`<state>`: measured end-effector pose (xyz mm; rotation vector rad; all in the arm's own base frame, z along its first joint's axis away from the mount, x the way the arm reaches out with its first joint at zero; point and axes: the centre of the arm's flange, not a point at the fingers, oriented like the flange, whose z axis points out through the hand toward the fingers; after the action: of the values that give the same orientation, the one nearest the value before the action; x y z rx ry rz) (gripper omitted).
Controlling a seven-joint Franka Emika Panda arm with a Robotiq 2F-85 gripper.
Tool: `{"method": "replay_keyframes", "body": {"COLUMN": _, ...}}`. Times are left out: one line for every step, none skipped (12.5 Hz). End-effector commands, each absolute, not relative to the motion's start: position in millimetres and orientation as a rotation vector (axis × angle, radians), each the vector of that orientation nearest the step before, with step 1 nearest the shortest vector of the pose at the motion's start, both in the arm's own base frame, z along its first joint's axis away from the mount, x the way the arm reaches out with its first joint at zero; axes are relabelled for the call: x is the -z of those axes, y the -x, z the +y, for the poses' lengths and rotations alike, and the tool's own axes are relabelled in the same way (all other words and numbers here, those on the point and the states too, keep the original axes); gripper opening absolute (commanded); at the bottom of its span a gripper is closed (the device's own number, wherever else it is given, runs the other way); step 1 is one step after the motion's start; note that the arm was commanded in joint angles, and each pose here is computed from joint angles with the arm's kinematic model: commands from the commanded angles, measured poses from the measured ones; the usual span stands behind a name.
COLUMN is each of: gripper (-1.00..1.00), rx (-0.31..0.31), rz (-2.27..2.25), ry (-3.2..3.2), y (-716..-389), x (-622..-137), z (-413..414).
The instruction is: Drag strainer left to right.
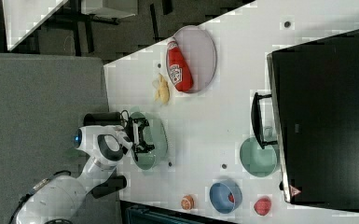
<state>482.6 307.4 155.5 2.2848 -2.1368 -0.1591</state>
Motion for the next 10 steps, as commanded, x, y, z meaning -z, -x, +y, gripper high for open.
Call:
{"method": "replay_keyframes", "body": {"gripper": 1.00, "rx": 0.120, "rz": -2.168, "ry": -2.262, "y": -486, "x": -165, "z": 316}}
{"method": "replay_keyframes", "body": {"gripper": 1.00, "rx": 0.118, "rz": -2.177, "ry": -2.262, "y": -487, "x": -165, "z": 314}}
{"method": "replay_keyframes", "body": {"gripper": 1.00, "rx": 0.117, "rz": -2.178, "ry": -2.259, "y": -487, "x": -164, "z": 313}}
{"method": "replay_keyframes", "body": {"gripper": 1.00, "rx": 0.115, "rz": -2.183, "ry": -2.252, "y": -488, "x": -163, "z": 309}}
{"method": "replay_keyframes", "body": {"gripper": 1.00, "rx": 0.113, "rz": -2.187, "ry": -2.241, "y": -489, "x": -162, "z": 305}}
{"method": "replay_keyframes", "body": {"gripper": 1.00, "rx": 0.110, "rz": -2.195, "ry": -2.231, "y": -490, "x": -160, "z": 300}}
{"method": "replay_keyframes", "body": {"gripper": 1.00, "rx": 0.108, "rz": -2.205, "ry": -2.218, "y": -492, "x": -159, "z": 294}}
{"method": "replay_keyframes", "body": {"gripper": 1.00, "rx": 0.106, "rz": -2.216, "ry": -2.207, "y": -496, "x": -160, "z": 289}}
{"method": "replay_keyframes", "body": {"gripper": 1.00, "rx": 0.106, "rz": -2.226, "ry": -2.195, "y": -498, "x": -160, "z": 283}}
{"method": "replay_keyframes", "body": {"gripper": 1.00, "rx": 0.106, "rz": -2.236, "ry": -2.184, "y": -500, "x": -160, "z": 277}}
